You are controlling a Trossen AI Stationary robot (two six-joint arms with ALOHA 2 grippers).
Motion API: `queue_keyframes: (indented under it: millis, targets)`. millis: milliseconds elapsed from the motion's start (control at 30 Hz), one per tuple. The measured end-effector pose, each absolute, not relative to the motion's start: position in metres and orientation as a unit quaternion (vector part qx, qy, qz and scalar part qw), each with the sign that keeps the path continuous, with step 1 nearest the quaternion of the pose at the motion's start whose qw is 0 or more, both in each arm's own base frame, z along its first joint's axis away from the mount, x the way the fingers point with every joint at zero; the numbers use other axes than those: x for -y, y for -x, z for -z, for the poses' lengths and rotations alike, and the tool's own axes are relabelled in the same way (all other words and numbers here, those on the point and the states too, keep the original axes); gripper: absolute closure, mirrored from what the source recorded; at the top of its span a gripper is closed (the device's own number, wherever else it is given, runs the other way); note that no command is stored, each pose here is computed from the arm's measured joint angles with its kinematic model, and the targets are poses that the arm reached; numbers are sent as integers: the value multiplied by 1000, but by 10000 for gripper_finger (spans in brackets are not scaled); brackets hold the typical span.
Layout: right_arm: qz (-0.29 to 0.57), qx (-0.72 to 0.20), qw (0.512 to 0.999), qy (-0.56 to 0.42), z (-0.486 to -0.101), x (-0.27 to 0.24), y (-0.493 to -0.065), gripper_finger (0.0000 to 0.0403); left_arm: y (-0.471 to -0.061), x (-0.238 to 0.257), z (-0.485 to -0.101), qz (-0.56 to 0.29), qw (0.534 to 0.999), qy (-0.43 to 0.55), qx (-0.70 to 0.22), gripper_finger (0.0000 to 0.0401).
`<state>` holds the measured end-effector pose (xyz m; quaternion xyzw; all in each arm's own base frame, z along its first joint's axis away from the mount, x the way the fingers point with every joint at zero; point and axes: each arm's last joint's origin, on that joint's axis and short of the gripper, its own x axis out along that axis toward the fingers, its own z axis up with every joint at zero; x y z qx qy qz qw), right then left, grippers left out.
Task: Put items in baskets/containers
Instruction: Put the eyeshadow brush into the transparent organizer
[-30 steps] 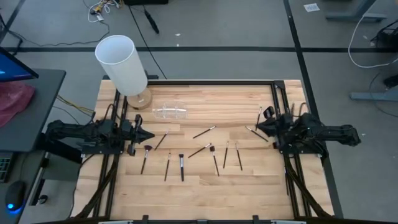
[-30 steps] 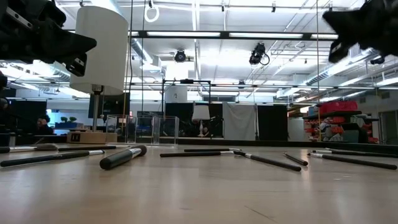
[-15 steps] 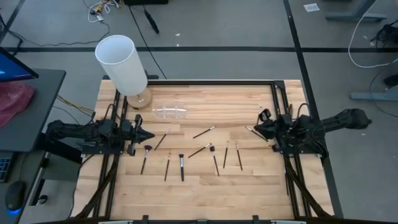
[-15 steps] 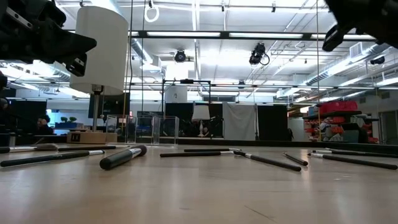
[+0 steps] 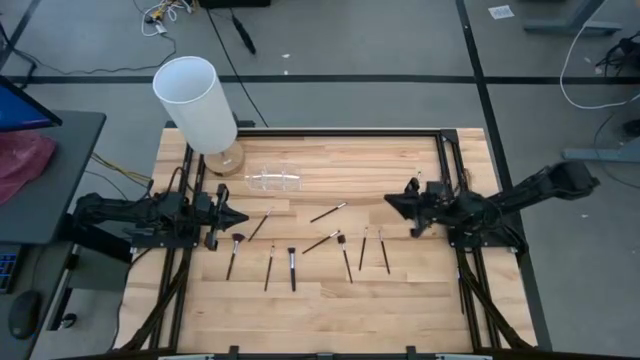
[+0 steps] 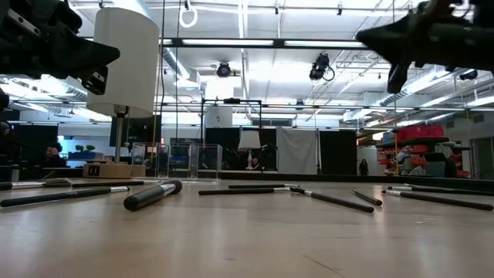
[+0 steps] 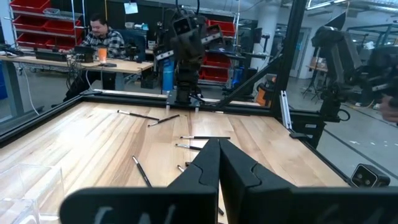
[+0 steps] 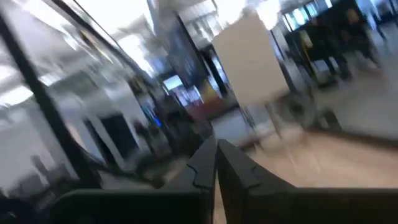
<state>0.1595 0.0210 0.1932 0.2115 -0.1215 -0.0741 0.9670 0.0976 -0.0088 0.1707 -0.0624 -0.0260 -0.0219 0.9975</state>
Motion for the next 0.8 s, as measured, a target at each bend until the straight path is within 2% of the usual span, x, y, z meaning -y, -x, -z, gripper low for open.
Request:
queue_keyframes:
  millis: [167, 300, 533, 667, 800]
  targets:
    - [130, -18, 973, -191, -207, -36, -191, 383, -98, 9, -171, 22, 997, 62, 26, 398]
    - [183, -139, 957, -175, -221, -49, -205, 383, -98, 9, -171, 22, 997, 62, 26, 398]
    - [220, -257, 915, -222, -221, -65, -206, 375, -98, 9, -171, 22, 997, 62, 26, 398]
    - [218, -328, 879, -267, -201, -72, -200, 338, -98, 9, -171, 22, 997, 62, 26, 398]
    - [225, -421, 832, -282, -181, -75, -192, 271, -98, 9, -171, 22, 997, 62, 26, 398]
